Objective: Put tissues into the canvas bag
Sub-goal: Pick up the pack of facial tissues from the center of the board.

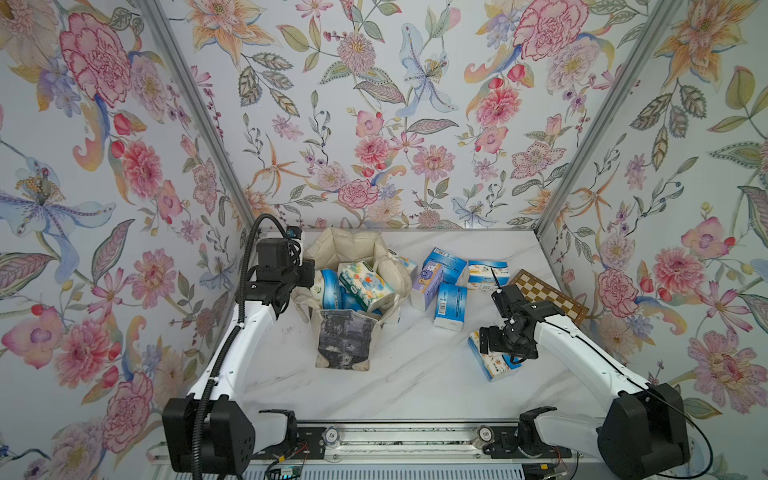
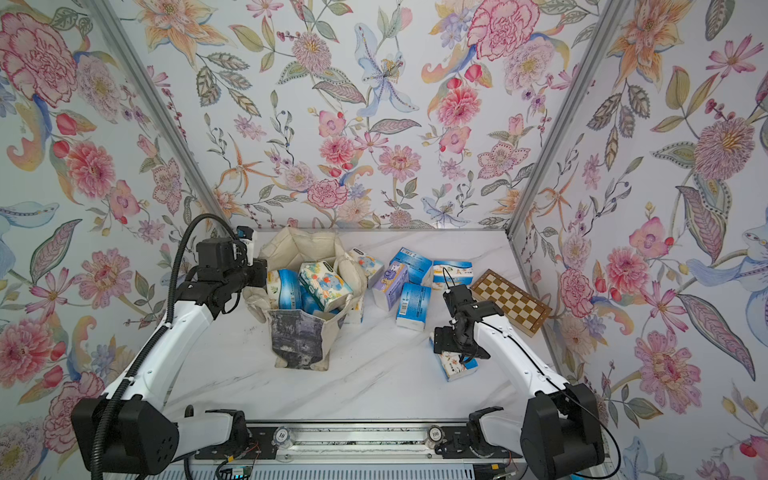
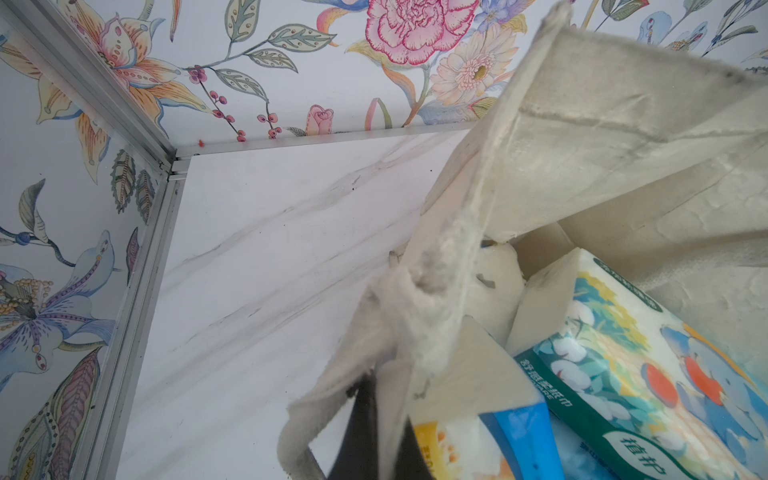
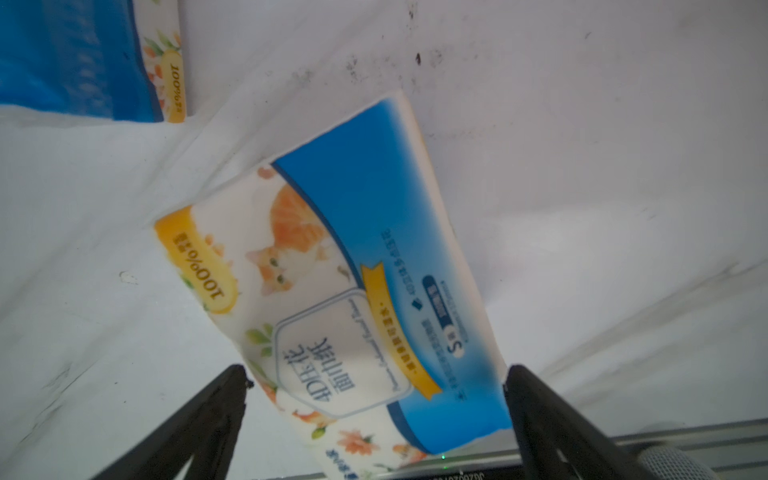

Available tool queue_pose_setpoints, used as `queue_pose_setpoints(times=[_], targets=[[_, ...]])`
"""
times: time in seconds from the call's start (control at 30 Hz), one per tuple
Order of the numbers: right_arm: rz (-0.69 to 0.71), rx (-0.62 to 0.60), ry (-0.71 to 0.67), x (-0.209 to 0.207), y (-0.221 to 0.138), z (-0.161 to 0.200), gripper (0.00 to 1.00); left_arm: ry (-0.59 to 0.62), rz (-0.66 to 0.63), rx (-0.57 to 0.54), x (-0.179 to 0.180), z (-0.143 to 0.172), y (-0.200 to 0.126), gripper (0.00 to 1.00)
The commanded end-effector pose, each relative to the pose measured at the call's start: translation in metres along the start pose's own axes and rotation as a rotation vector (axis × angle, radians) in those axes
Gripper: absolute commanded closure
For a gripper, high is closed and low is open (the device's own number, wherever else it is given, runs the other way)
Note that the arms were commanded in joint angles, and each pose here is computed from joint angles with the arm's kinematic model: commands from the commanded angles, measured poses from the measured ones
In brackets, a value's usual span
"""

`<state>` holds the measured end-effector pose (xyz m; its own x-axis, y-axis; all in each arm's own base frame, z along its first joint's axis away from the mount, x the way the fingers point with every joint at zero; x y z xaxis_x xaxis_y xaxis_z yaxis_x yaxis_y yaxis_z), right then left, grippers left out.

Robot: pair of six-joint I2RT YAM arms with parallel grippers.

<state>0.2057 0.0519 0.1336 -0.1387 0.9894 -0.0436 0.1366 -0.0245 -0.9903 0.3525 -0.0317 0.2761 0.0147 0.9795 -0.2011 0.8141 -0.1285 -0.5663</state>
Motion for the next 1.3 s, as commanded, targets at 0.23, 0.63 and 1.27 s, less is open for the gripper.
queue_pose_setpoints(times=[0.23, 0.63, 1.27], targets=[[-0.08, 0.087, -0.022, 0.007, 0.017, 0.004, 0.01, -0.012, 0.001, -0.035, 0.001, -0.008, -0.005, 1.0], [-0.134, 0.009, 0.075, 0.016, 0.029, -0.026, 0.01, -0.005, -0.011, -0.027, 0.003, -0.006, -0.004, 1.0], [-0.057, -0.115, 0.135, 0.009, 0.045, -0.071, 0.01, 0.007, -0.044, -0.019, 0.008, -0.004, -0.005, 1.0]])
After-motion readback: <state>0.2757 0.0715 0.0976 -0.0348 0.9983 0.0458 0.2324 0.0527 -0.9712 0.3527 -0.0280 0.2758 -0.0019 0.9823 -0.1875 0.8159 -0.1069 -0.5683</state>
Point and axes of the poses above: each gripper's point midway between its finger pads, its own y axis out along the fingers, its own x axis along the line the jaws close on, z = x × y, the point moved 5 cm from there along -y, back along the fingers, and after that the axes turned 13 degrees about -y, right-handed, at the moved point
